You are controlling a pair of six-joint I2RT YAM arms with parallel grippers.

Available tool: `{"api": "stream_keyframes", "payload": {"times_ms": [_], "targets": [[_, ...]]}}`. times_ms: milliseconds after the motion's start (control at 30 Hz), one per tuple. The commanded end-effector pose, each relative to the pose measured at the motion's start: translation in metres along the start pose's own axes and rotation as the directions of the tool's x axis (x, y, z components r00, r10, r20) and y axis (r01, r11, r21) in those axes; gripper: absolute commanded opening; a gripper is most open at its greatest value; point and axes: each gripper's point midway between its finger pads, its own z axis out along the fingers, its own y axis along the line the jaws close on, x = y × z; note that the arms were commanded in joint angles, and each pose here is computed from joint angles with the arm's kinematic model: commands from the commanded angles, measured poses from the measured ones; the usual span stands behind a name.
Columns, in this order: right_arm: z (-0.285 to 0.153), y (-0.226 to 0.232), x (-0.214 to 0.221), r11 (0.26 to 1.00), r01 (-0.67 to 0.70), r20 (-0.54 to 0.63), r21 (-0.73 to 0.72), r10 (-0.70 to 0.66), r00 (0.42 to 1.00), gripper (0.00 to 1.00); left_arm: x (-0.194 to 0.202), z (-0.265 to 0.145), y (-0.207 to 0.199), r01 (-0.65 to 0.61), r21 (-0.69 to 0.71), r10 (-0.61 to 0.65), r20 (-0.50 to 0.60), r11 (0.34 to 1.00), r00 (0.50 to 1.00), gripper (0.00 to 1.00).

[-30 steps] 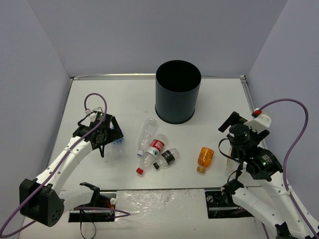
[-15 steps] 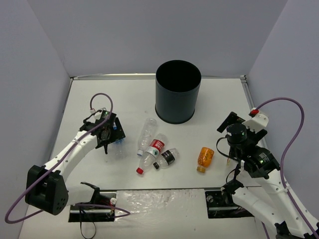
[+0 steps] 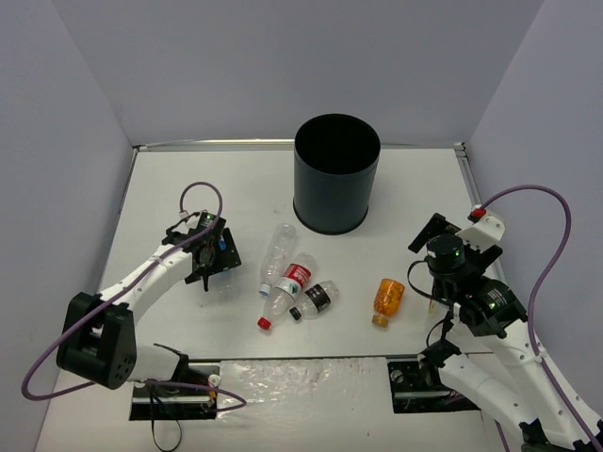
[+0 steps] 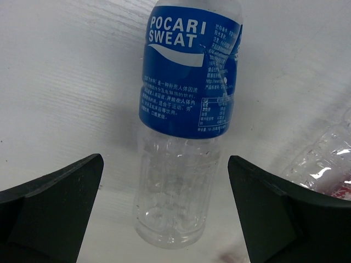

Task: Put the plastic bottles in the bin

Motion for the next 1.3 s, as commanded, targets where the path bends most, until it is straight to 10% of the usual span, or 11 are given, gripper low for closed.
{"api": "stream_keyframes", "payload": {"times_ms": [0,267,433,767,1033,1267], "targets": [[0.003,0.004,-0.002,1.0,-0.014,0.013,0.0,0.014,1.0,1.0,-0.017,0.01,-0.019,-0.016,0.06,0.014,0.035,0.998,0.999,0.97],[0.002,0.003,-0.004,1.0,-0.018,0.019,0.0,0.018,1.0,1.0,-0.003,0.037,-0.022,-0.035,0.02,0.036,-0.063,0.999,0.997,0.95],[0.001,0.003,-0.002,1.0,-0.024,0.014,-0.009,0.024,1.0,1.0,-0.009,0.031,-0.024,-0.035,0.025,0.036,-0.045,0.999,0.998,0.48],[0.001,0.006,-0.002,1.0,-0.026,0.008,-0.013,0.026,1.0,1.0,-0.074,-0.055,-0.066,-0.084,0.223,0.047,0.168,0.971,0.985,0.25],[0.009,0.009,0.033,0.999,-0.036,-0.08,-0.023,0.034,0.996,1.0,-0.174,-0.211,-0.182,-0.367,0.453,0.036,0.589,0.812,0.807,0.3],[0.013,0.015,0.075,0.998,-0.051,-0.209,-0.042,0.041,0.977,1.0,-0.221,-0.276,-0.289,-0.564,0.512,0.017,0.73,0.648,0.683,0.31]]}}
